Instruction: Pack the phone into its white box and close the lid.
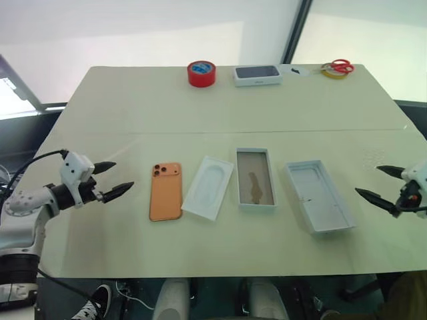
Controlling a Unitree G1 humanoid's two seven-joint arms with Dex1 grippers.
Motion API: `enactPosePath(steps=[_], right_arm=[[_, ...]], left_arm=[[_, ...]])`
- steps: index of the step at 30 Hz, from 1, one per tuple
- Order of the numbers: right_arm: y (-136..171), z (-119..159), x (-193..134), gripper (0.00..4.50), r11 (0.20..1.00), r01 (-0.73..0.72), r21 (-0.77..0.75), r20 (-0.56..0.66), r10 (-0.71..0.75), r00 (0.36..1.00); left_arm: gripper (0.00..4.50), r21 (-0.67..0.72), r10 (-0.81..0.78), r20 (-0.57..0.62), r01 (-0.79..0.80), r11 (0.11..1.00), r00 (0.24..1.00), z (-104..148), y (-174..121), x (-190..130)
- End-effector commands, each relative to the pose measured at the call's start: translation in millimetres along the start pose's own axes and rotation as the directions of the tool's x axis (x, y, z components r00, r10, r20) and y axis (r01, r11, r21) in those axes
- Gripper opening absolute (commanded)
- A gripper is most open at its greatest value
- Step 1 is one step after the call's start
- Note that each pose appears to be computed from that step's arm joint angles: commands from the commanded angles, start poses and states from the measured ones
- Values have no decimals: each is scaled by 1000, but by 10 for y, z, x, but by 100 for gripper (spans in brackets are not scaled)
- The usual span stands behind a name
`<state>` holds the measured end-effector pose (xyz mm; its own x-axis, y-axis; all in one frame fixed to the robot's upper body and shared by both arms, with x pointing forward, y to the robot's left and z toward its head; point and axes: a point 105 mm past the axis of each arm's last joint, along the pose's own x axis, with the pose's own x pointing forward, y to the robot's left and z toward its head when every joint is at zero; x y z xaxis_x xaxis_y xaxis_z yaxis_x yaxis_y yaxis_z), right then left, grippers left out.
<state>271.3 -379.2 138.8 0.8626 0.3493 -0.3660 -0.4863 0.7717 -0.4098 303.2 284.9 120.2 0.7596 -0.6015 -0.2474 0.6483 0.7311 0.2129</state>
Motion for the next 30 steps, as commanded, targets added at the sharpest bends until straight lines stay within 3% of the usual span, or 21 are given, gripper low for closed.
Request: enactPosePath(steps=[1,5,12,23,30], right_arm=[[-121,80,-130,450,999,30,-38,0,-30,1000],[-82,102,-64,450,999,19,-35,9,-18,1000],[-35,165,23,450,999,1,-54,18,0,1000],[4,219,57,450,999,-36,-5,36,36,999],[57,423,127,450,997,-56,-53,92,61,994]], left_arm=[[448,67,20,28,-22,998,999,117,46,-77],[448,88,53,6,-54,995,999,82,75,-75],[448,170,-66,66,54,984,996,275,-165,-41],[448,169,-61,111,42,985,992,358,-169,-37],[448,122,-29,21,26,992,999,294,-190,116]])
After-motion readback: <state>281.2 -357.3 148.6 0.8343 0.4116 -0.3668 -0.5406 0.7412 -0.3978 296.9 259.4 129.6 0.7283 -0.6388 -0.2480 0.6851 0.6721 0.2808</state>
